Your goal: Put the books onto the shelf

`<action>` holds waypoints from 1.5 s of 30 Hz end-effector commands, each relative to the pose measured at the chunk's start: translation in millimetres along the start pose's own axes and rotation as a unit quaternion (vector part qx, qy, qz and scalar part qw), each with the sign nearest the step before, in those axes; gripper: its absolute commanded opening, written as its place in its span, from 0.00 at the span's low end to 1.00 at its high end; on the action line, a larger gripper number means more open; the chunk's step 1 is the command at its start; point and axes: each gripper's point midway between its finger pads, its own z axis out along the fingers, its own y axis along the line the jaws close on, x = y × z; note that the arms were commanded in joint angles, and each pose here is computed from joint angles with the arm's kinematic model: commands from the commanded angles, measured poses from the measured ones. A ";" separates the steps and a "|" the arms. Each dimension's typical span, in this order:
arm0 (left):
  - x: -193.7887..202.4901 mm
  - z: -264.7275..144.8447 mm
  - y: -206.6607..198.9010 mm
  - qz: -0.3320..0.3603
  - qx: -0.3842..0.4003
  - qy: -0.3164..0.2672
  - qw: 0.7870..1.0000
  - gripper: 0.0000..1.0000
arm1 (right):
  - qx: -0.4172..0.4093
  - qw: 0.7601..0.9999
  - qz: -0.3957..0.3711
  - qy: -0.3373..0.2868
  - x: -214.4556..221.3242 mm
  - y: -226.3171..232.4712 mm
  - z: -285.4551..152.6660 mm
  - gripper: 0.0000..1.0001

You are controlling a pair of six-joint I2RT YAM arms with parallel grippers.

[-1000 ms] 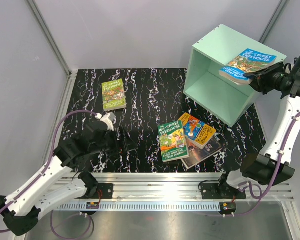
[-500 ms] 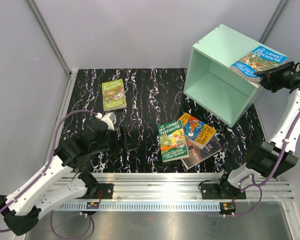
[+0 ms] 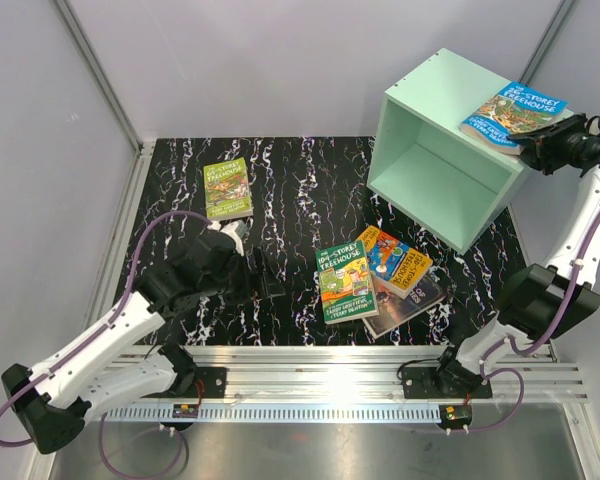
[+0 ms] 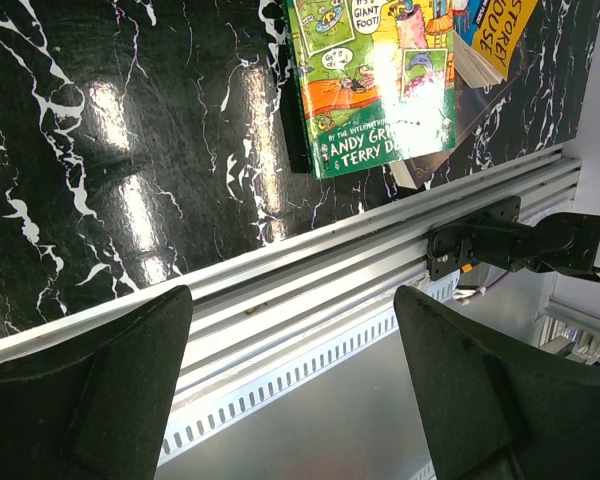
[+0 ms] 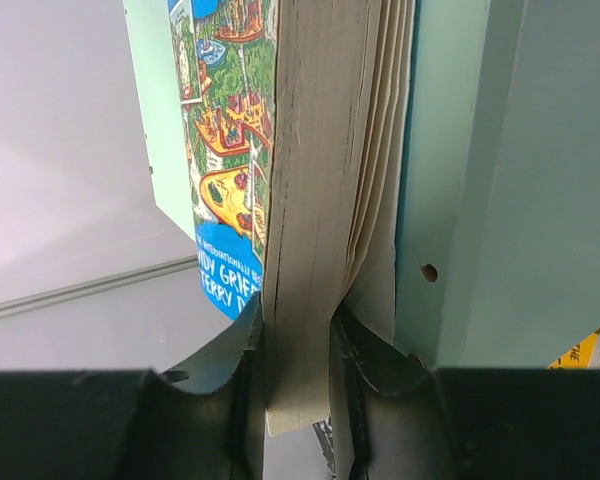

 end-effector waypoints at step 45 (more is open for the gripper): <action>13.9 100.5 -20.2 0.058 0.059 0.135 0.987 0.87 | 0.130 0.991 0.014 0.020 256.2 -157.9 -106.4 1.00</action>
